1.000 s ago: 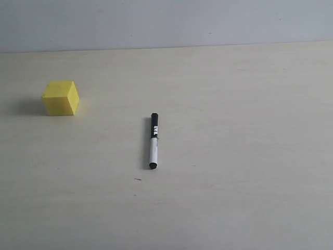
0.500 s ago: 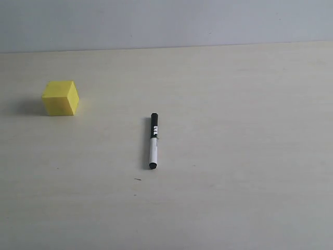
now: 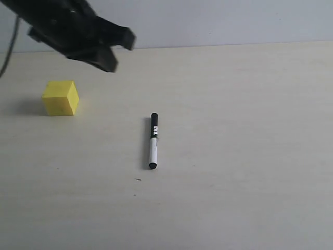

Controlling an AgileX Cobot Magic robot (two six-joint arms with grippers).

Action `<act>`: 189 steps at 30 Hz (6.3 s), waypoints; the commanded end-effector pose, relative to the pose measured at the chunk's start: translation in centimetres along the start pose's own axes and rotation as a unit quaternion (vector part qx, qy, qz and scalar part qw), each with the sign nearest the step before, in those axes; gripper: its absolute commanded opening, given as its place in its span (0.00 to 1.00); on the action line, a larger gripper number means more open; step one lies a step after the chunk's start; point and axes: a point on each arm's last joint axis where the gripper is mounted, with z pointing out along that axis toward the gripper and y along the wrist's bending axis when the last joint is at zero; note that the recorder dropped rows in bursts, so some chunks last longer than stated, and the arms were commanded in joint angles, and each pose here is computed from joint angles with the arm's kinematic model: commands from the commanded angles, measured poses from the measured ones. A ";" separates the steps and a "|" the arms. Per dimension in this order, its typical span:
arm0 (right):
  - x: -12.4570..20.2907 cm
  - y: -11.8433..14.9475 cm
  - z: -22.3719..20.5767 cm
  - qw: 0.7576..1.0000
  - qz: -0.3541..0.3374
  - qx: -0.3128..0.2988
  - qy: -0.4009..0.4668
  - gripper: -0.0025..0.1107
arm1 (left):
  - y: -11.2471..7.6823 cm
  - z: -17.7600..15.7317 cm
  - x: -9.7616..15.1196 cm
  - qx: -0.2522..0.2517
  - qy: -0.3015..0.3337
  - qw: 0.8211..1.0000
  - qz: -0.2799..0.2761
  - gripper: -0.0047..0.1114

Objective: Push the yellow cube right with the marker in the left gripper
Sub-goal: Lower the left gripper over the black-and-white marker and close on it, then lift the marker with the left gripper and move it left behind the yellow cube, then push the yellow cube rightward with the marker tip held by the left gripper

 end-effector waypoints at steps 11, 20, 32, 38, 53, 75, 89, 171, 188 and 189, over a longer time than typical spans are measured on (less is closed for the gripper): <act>0.1 0.0 0.0 1.000 -0.004 0.002 -0.002 0.02 | -4.2 9.7 -2.3 -0.044 0.162 0.978 -0.124 0.40; 0.2 0.0 0.0 1.000 -0.004 0.001 0.005 0.02 | -3.6 14.4 -1.0 -0.064 0.207 0.965 -0.147 0.43; 0.3 0.0 0.0 1.000 -0.002 0.000 0.010 0.02 | -3.2 18.2 -0.4 -0.065 0.202 0.965 -0.152 0.52; 0.3 0.0 0.0 1.000 -0.002 0.000 0.010 0.02 | -3.0 19.0 -0.1 -0.066 0.202 0.965 -0.151 0.52; 0.3 0.0 0.0 1.000 -0.002 0.000 0.010 0.02 | -2.6 21.0 0.9 -0.076 0.226 0.959 -0.151 0.52; 0.3 0.0 0.0 1.000 -0.002 0.000 0.010 0.02 | -3.1 13.5 -2.5 -0.047 0.210 0.966 0.142 0.04; 0.3 0.0 0.0 1.000 -0.003 0.001 0.010 0.02 | 24.3 0.6 -2.6 -0.091 0.214 0.879 0.415 0.04; 0.7 0.0 0.0 0.999 -0.003 -0.001 0.033 0.02 | 25.6 14.3 -0.7 0.013 0.217 0.780 0.587 0.04; 0.8 0.0 0.0 0.999 -0.003 -0.001 0.035 0.02 | 18.3 16.6 -2.1 0.039 0.228 0.725 0.648 0.04; 0.8 0.0 0.0 0.999 -0.003 -0.001 0.035 0.02 | 17.6 16.7 -2.2 0.042 0.228 0.721 0.654 0.04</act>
